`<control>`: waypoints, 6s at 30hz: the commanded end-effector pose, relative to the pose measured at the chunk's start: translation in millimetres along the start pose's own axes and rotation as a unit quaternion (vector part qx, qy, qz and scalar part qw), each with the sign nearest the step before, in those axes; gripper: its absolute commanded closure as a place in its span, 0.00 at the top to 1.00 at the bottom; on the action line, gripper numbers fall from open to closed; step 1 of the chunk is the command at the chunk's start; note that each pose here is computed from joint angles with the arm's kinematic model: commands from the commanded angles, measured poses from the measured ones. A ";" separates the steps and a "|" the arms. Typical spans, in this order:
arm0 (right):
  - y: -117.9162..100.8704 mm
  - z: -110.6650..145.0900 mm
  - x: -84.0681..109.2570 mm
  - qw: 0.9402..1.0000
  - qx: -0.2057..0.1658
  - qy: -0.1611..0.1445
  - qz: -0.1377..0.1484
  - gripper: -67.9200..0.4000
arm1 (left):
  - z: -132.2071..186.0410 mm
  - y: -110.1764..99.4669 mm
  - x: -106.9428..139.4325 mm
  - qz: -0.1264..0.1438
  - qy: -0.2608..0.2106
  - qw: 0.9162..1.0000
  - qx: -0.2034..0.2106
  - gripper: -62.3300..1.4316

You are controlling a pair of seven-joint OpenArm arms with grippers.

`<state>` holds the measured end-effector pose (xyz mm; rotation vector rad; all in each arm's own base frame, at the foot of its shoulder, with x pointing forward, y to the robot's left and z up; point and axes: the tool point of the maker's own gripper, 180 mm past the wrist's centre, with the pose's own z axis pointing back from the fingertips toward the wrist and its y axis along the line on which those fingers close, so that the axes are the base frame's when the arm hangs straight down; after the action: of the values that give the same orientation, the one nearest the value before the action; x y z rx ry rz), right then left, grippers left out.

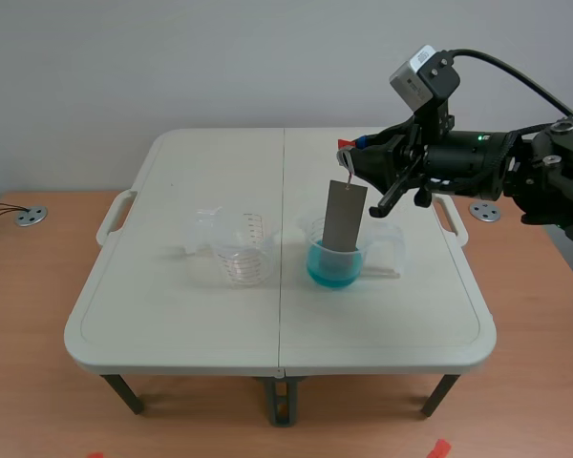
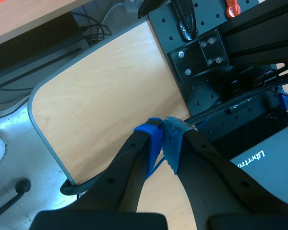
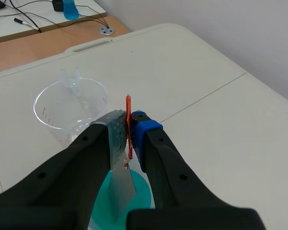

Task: Hold the metal plate by the orange handle, dip it into the blue solution, take it out and point at it, then put the plate back in the beaker on the left.
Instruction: 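Hold the plate still in the solution, then raise the plate and point at it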

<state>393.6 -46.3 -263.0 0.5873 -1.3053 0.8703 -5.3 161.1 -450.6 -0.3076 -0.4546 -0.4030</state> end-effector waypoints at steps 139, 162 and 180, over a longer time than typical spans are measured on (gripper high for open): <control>4.8 41.3 153.1 0.979 0.011 -0.141 0.148 0.02 | -54.6 -31.9 469.0 -0.241 -0.446 0.861 -0.046 0.04; 4.7 41.3 152.9 0.979 0.011 -0.141 0.148 0.02 | -56.4 -37.1 471.2 -0.243 -0.443 0.861 -0.047 0.04; 4.3 40.9 152.1 0.979 0.011 -0.138 0.148 0.02 | -2.1 35.9 457.0 -0.250 -0.474 0.844 0.023 0.04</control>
<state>372.2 -40.6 -123.1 0.5463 -1.6203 1.0745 385.3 36.3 -253.3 -0.3590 -1.5072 -0.7355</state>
